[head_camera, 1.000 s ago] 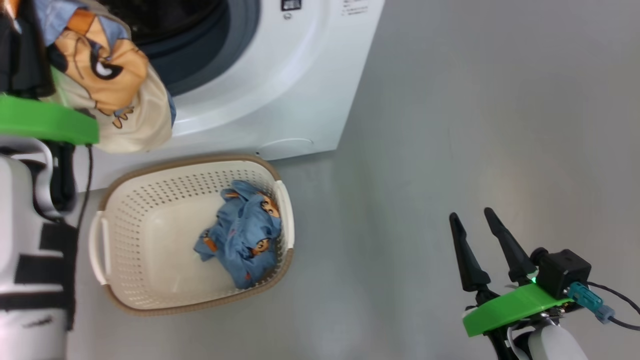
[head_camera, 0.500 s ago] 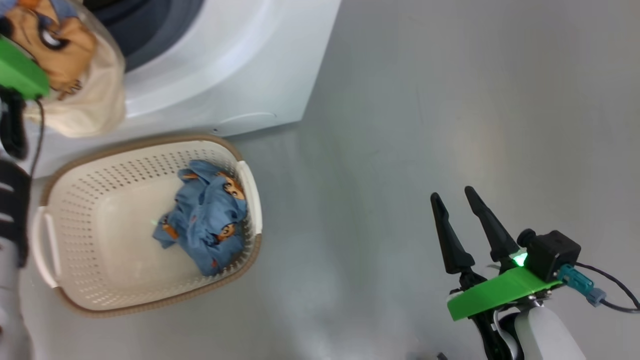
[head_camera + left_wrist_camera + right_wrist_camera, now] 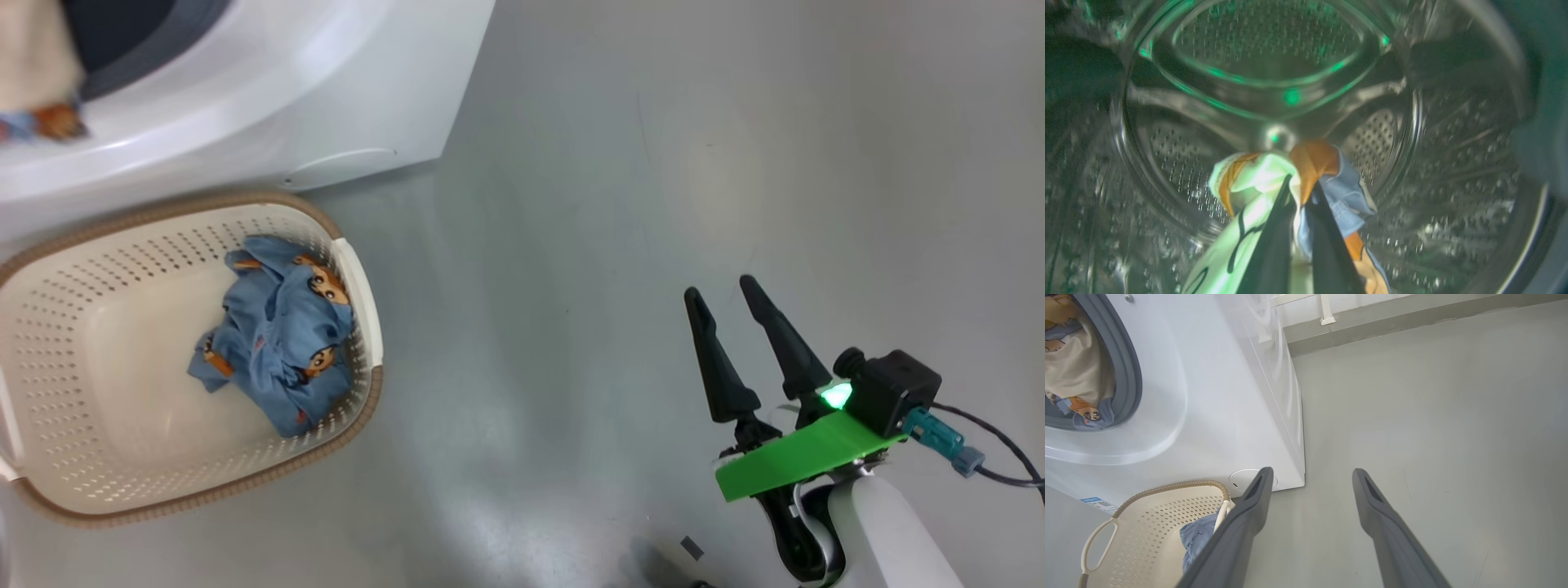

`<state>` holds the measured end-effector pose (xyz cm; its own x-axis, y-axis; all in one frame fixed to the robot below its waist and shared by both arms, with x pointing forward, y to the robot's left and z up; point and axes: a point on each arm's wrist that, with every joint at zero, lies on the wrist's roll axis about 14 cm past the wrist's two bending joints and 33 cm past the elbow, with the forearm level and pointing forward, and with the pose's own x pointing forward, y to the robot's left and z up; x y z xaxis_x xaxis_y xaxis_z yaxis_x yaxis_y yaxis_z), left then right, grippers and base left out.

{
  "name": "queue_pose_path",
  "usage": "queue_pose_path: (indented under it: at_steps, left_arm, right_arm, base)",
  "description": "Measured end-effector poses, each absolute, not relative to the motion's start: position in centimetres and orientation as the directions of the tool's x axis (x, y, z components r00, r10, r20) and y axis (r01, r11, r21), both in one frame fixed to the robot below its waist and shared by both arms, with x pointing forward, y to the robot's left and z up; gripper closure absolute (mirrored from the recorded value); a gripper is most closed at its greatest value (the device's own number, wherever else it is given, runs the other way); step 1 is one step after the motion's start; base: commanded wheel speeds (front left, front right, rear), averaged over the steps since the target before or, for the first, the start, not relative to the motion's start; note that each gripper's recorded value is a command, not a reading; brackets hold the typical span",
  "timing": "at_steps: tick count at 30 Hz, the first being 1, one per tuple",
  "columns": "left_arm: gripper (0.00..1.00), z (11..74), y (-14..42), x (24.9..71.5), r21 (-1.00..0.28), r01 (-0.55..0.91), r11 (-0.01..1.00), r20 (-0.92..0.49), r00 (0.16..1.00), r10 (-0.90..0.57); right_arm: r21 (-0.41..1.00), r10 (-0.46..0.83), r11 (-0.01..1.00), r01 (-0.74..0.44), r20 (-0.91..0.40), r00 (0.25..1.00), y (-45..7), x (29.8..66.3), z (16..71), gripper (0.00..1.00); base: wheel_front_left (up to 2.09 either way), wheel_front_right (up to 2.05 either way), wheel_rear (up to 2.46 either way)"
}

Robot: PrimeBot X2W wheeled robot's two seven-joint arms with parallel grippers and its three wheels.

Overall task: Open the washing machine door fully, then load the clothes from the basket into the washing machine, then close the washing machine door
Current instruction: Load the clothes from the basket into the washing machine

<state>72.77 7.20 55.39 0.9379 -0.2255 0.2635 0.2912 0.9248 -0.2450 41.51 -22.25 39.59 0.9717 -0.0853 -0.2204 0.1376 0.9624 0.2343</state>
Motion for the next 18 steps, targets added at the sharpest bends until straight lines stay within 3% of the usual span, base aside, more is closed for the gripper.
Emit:
queue_pose_path:
  at_steps: [5,6,7,8,12,18]
  left_arm:
    - [1.00,56.3,7.7,72.7,-0.247,0.283,0.927,0.329,0.924,-0.194]
    - [0.86,55.9,7.7,72.7,-0.249,0.278,0.928,0.320,0.928,-0.192]
    - [0.58,54.7,7.8,72.8,-0.261,0.266,0.928,0.289,0.939,-0.188]
    - [0.01,53.2,7.7,72.7,-0.267,0.256,0.929,0.247,0.950,-0.191]
    - [0.00,48.4,7.6,71.9,-0.261,0.235,0.936,0.112,0.971,-0.212]
    - [0.00,47.3,8.3,71.8,-0.263,0.212,0.941,0.078,0.977,-0.198]
  right_arm:
    - [0.233,-0.085,0.963,0.136,-0.216,0.973,-22.4,42.0,39.6,0.00]
    - [0.235,-0.086,0.962,0.137,-0.214,0.973,-22.4,42.1,39.6,0.00]
    - [0.241,-0.088,0.960,0.140,-0.214,0.973,-22.4,42.1,39.6,0.00]
    - [0.248,-0.088,0.958,0.141,-0.214,0.973,-22.4,42.1,39.6,0.00]
    - [0.258,-0.086,0.956,0.141,-0.212,0.973,-22.3,42.1,39.6,0.00]
    - [0.266,-0.082,0.954,0.138,-0.214,0.974,-22.1,42.2,39.5,0.00]
  base:
    - [0.00,0.00,0.00]
    - [0.00,0.00,0.00]
    - [0.00,0.00,0.00]
    - [0.00,0.00,0.00]
    - [0.00,0.00,0.00]
    - [0.00,0.00,0.00]
